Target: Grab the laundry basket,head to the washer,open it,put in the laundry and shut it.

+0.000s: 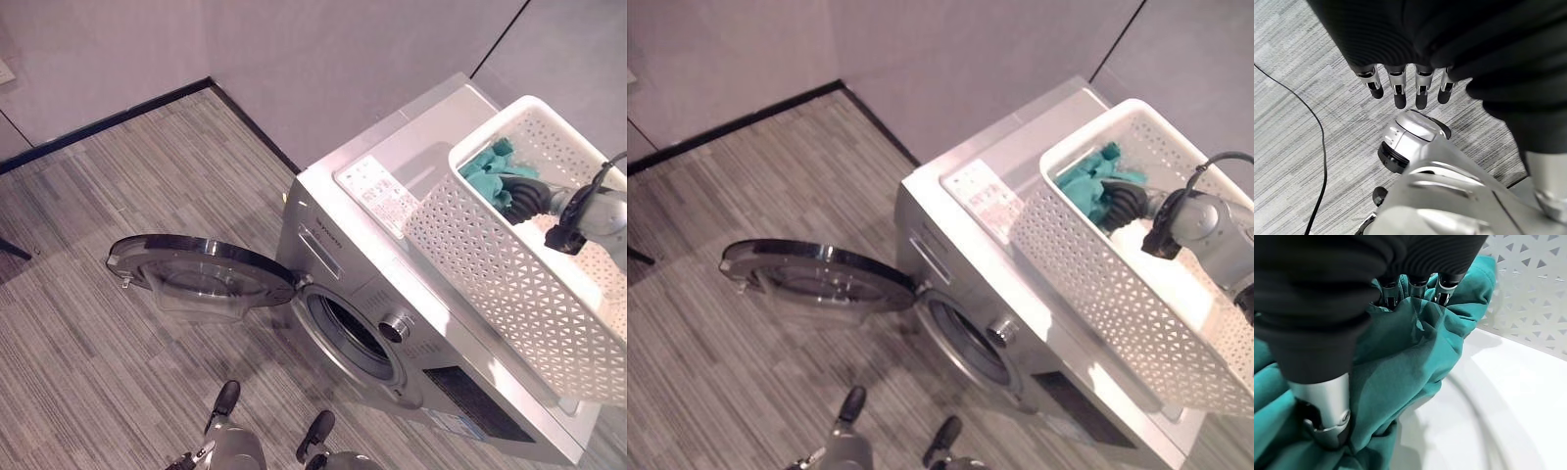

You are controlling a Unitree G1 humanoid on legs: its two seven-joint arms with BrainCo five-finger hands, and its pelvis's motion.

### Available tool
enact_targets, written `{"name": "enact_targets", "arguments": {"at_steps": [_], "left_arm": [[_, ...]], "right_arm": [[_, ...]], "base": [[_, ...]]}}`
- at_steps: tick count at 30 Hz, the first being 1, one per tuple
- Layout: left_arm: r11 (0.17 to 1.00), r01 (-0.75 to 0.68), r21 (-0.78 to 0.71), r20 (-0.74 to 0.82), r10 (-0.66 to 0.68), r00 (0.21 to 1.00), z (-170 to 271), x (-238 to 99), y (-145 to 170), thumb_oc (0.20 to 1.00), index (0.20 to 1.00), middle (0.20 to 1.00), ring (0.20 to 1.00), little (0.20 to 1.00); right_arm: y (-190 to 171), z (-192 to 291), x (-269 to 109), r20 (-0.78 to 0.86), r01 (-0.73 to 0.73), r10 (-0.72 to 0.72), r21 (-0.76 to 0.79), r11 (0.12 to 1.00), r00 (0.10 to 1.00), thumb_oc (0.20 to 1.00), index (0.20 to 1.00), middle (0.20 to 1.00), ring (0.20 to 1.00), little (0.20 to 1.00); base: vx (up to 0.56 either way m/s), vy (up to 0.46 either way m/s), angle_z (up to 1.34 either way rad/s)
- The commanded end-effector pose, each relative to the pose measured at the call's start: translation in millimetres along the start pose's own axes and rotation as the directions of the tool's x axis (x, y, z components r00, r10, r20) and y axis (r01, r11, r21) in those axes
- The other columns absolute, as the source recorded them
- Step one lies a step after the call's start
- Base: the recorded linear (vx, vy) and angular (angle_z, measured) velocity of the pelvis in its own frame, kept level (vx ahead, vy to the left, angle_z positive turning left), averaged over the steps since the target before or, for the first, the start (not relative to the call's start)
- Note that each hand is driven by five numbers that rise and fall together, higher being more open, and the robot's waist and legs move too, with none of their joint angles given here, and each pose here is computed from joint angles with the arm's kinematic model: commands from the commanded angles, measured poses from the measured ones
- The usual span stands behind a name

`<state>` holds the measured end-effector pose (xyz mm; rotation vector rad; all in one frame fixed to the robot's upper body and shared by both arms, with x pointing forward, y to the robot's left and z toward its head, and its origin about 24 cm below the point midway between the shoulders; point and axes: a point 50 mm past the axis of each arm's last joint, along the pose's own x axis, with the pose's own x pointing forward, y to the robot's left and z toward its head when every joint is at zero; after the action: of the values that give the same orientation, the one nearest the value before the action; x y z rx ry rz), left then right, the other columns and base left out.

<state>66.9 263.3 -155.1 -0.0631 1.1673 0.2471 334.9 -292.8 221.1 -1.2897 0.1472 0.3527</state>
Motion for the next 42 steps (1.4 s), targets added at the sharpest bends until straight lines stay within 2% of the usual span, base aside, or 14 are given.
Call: {"name": "enact_targets", "arguments": {"at_steps": [1,2,3,8,16,18,22,26,30,32,34,36,37,42], "left_arm": [[1.0,0.029,0.001,0.063,-0.029,0.998,25,6,-14,1.0,1.0,1.0,1.0,1.0],[1.0,0.029,0.002,0.063,-0.029,0.998,25,6,-14,1.0,1.0,1.0,1.0,1.0],[0.999,0.035,0.001,0.066,-0.035,0.997,26,7,-18,1.0,1.0,1.0,1.0,1.0],[0.999,0.045,0.0,0.064,-0.045,0.997,25,8,-24,1.0,1.0,1.0,1.0,1.0],[1.0,0.015,-0.001,0.047,-0.015,0.999,20,7,-18,1.0,1.0,1.0,1.0,1.0],[1.0,-0.005,-0.003,0.035,0.005,0.999,16,6,-13,1.0,1.0,1.0,1.0,1.0],[1.0,-0.01,0.009,0.018,0.01,1.0,11,5,-11,1.0,1.0,1.0,1.0,1.0],[1.0,-0.023,0.016,-0.007,0.024,1.0,5,4,-7,1.0,1.0,1.0,1.0,1.0],[0.999,-0.046,0.027,-0.045,0.047,0.998,-6,2,-2,1.0,1.0,1.0,1.0,1.0],[0.998,-0.052,0.028,-0.05,0.054,0.997,-7,2,-1,1.0,1.0,1.0,1.0,1.0],[0.997,-0.069,0.028,-0.072,0.07,0.995,-11,1,0,1.0,1.0,1.0,1.0,1.0],[0.997,-0.073,0.026,-0.074,0.075,0.994,-12,1,0,1.0,1.0,1.0,1.0,1.0],[0.997,-0.08,0.018,-0.077,0.081,0.994,-13,1,0,1.0,1.0,1.0,1.0,1.0],[0.996,-0.078,0.035,-0.064,0.08,0.995,-8,3,-6,1.0,1.0,1.0,1.0,1.0]], "right_arm": [[58,1,16,-0.038,-0.263,0.261,-0.093,0.96,0.965,1.0,1.0,1.0,1.0,1.0],[58,1,16,-0.038,-0.263,0.261,-0.093,0.96,0.965,0.84,0.84,0.84,0.84,0.84],[61,1,17,-0.04,-0.257,0.255,-0.088,0.962,0.966,0.2,0.2,0.2,0.2,0.2],[61,3,19,-0.007,-0.197,0.197,-0.031,0.98,0.98,0.2,0.2,0.2,0.2,0.2],[32,2,17,0.029,0.017,-0.02,0.092,0.996,0.999,0.2,0.2,0.2,0.2,0.2],[5,3,8,0.055,0.157,-0.168,0.172,0.973,0.984,0.2,0.2,0.2,0.2,0.2],[-16,9,-1,0.101,0.246,-0.274,0.232,0.941,0.956,0.2,0.2,0.2,0.2,0.2],[-46,16,-20,0.158,0.374,-0.45,0.356,0.856,0.879,0.2,0.2,0.2,0.2,0.2],[-75,23,-37,0.18,0.493,-0.626,0.47,0.732,0.759,0.2,0.2,0.2,0.2,0.2],[-82,28,-41,0.193,0.515,-0.66,0.485,0.707,0.726,0.2,0.2,0.2,0.2,0.2],[-101,41,-54,0.211,0.585,-0.767,0.534,0.61,0.606,0.2,0.2,0.2,0.2,0.2],[-103,43,-54,0.21,0.592,-0.777,0.541,0.598,0.593,0.2,0.2,0.2,0.2,0.2],[-110,49,-57,0.208,0.617,-0.813,0.558,0.555,0.543,0.2,0.2,0.2,0.2,0.2],[-122,57,-57,0.174,0.672,-0.875,0.578,0.463,0.452,0.2,0.2,0.2,0.2,0.2]], "base": [[-0.04,0.009,0.04],[0.0,0.0,0.0],[0.0,0.0,0.0],[-0.04,0.034,0.06],[0.0,0.006,0.02],[0.0,0.0,0.0],[0.01,0.001,0.0],[0.04,0.0,0.0],[0.05,0.004,-0.01],[0.03,0.006,-0.1],[0.05,0.007,-0.12],[0.03,0.012,-0.07],[0.02,0.015,-0.07],[0.02,0.022,-0.14]]}}
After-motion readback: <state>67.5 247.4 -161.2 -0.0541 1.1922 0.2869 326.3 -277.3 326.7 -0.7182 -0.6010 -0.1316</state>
